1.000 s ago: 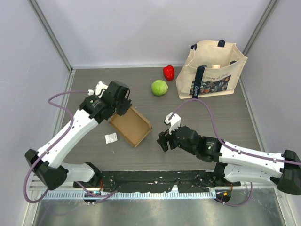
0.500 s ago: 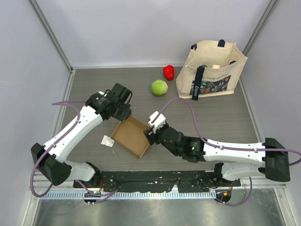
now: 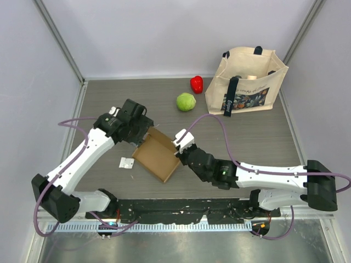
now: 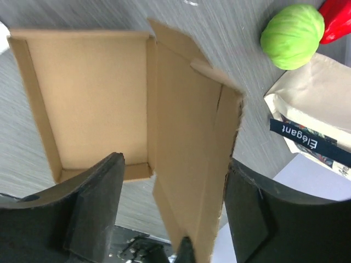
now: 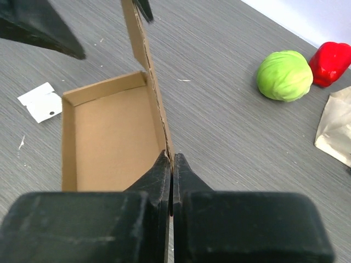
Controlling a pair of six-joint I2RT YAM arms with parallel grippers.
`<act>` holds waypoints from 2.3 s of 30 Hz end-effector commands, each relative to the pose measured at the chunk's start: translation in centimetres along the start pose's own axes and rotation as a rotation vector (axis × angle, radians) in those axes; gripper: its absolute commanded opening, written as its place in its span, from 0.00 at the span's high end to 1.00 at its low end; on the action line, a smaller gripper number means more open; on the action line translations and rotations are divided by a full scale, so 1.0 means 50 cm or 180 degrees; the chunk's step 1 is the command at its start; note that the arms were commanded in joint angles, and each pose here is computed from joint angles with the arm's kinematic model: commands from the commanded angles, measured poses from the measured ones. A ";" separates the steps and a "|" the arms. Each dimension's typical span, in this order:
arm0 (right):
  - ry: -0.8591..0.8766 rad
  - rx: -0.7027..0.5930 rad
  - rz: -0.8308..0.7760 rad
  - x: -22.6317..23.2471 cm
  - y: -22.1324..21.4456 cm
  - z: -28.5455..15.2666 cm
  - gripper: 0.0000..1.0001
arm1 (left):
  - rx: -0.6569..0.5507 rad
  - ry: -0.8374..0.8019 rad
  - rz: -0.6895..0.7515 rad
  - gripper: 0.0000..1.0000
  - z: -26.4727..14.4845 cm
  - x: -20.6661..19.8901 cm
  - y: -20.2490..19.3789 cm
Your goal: Fold the paper box
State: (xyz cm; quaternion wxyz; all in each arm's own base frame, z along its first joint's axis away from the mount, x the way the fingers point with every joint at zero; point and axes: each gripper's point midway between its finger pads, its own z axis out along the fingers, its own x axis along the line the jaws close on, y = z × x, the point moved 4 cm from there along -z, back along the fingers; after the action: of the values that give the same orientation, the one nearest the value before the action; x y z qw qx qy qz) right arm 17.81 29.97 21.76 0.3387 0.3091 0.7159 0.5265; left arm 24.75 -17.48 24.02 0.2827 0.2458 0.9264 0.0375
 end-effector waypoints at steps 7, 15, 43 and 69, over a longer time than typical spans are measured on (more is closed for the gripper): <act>-0.0241 -0.0054 0.0362 -0.140 -0.012 -0.014 0.99 | -0.0765 -0.0664 0.1417 0.00 -0.069 0.086 0.137; -0.0416 -0.0081 0.0472 -0.228 -0.007 -0.056 0.99 | -0.0455 0.1511 0.1552 0.00 0.072 0.304 0.142; -0.0224 -0.0200 0.0623 -0.222 -0.004 -0.081 0.99 | -0.0068 0.1768 0.0040 0.04 0.223 0.307 0.113; -0.0224 -0.0223 0.0640 -0.222 -0.009 -0.086 0.99 | -0.0018 0.2020 -0.0124 0.42 0.237 0.386 0.109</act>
State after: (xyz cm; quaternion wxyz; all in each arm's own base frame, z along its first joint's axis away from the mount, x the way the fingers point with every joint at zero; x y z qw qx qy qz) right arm 20.54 18.49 22.27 0.3156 0.3872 0.6791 0.5378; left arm 21.12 -5.39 5.41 -0.0017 0.2029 0.9754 0.0866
